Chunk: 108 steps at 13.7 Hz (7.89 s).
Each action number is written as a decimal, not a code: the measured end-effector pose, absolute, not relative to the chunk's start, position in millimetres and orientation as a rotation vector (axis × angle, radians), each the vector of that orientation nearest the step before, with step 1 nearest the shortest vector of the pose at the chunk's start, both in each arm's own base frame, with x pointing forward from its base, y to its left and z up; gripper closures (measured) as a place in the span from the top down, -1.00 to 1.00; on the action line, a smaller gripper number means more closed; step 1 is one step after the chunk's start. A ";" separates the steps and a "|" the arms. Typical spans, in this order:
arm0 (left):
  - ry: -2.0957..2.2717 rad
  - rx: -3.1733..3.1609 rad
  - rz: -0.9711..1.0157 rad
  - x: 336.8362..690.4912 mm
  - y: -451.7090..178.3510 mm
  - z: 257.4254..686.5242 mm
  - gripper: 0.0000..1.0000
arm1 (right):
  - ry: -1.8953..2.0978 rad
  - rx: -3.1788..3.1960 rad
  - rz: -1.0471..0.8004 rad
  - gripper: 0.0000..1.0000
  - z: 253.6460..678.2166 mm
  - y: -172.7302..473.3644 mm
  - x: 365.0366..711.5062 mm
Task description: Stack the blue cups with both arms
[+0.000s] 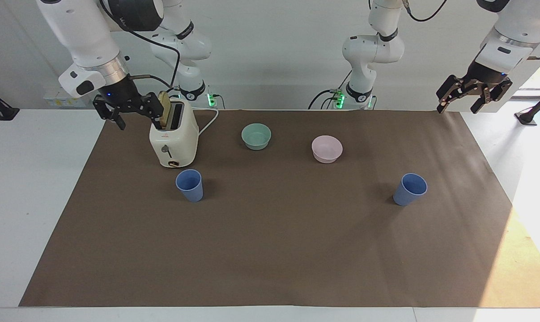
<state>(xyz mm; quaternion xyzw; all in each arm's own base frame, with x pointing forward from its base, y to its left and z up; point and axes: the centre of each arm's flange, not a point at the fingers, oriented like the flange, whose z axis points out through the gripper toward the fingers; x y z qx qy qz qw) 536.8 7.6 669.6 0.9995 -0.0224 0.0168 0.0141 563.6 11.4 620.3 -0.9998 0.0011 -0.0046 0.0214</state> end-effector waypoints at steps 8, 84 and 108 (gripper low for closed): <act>-0.072 3.112 0.052 536.8 6.8 669.5 1.00 | 0.004 -3.099 -0.014 1.00 620.4 11.4 563.6; -0.105 3.066 0.137 597.9 34.3 372.4 -0.16 | 0.004 -3.099 -0.015 1.00 620.6 11.3 563.6; -0.262 2.952 0.258 535.3 -330.0 383.9 -0.91 | 0.004 -3.099 -0.015 1.00 620.6 11.2 563.5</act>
